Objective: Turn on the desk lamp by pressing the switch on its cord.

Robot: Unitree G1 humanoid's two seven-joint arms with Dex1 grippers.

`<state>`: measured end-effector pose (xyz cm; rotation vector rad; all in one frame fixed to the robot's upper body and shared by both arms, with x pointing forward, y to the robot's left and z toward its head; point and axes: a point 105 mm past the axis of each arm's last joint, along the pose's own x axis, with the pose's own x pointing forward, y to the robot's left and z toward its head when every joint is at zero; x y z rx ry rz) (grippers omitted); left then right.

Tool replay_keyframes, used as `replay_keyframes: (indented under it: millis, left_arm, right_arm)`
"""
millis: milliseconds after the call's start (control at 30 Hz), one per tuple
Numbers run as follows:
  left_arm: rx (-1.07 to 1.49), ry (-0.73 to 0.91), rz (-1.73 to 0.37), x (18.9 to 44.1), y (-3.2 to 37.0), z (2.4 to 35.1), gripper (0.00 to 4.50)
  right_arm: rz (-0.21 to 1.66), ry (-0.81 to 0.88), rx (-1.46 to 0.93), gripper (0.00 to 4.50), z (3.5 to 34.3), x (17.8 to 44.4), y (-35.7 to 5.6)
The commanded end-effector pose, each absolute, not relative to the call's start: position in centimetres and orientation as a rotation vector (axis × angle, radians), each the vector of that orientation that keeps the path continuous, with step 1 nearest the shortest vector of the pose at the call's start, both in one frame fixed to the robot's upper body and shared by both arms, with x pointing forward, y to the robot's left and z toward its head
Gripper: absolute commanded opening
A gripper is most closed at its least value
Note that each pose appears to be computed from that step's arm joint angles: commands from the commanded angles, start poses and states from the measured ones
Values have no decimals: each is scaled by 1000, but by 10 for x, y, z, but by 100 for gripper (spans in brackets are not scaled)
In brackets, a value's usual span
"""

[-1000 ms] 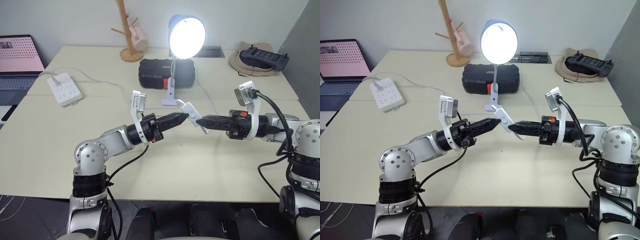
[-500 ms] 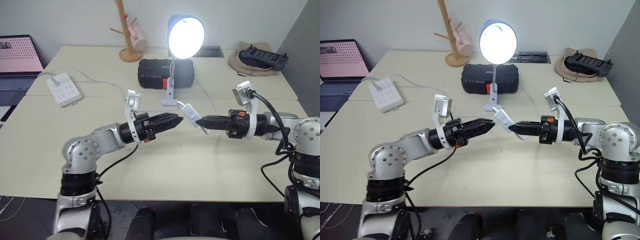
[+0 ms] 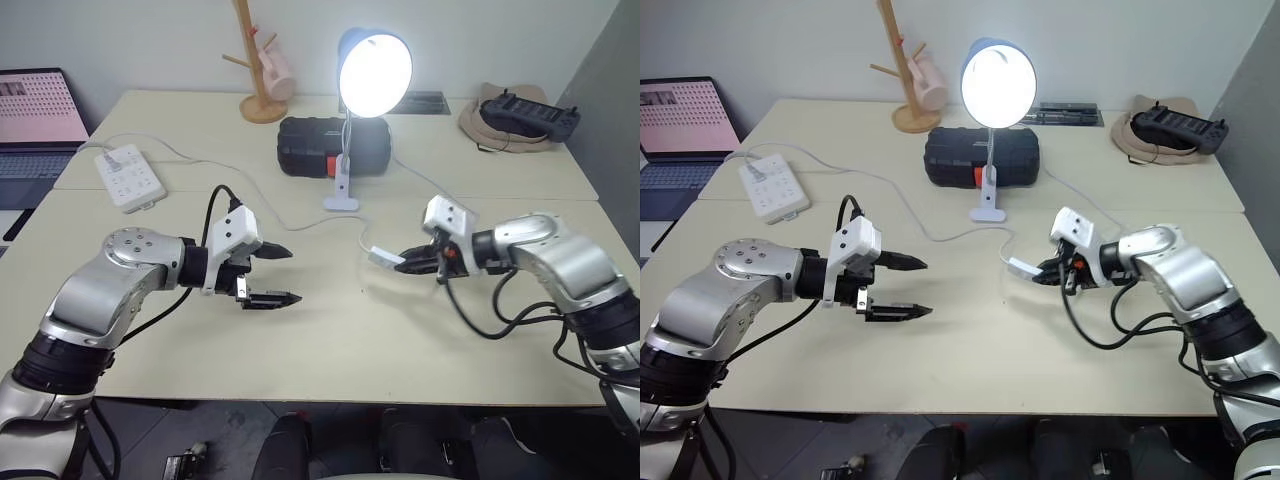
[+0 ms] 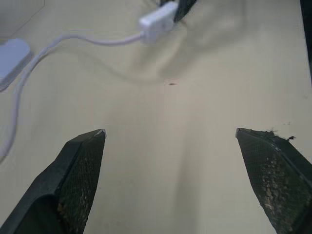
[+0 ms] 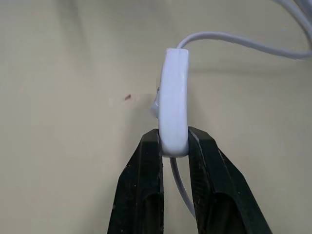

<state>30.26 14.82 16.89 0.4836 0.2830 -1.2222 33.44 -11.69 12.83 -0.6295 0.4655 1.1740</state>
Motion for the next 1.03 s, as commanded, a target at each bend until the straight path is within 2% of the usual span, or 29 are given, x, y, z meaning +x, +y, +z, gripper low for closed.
replay_keyframes:
  millis: [33, 100, 167, 467, 500, 667, 800, 900, 1033]
  left_arm:
    - [521, 215, -1202, 308, 145, 181, 446]
    - [516, 220, -1210, 308, 145, 181, 446]
    - [523, 214, -1205, 308, 144, 180, 450]
    - [547, 219, -1164, 315, 150, 180, 450]
    - [547, 220, -1164, 315, 150, 180, 450]
    - [544, 215, -1142, 323, 159, 189, 450]
    - [586, 214, -1091, 335, 180, 202, 450]
    - [620, 212, -1069, 343, 189, 207, 450]
    - [615, 248, -1098, 342, 194, 203, 450]
  right_arm:
    - [1180, 435, -732, 37, 128, 339, -119]
    - [1189, 439, -743, 37, 126, 339, -119]
    - [1201, 450, -748, 110, 123, 337, -122]
    - [1189, 421, -663, 306, 145, 327, -130]
    - [1184, 417, -659, 339, 147, 326, -131]
    - [1154, 345, -598, 446, 181, 310, -144]
    - [1100, 260, -533, 446, 209, 289, -160]
    - [1086, 263, -517, 446, 213, 276, -166]
    - [1002, 263, -483, 446, 212, 275, -174]
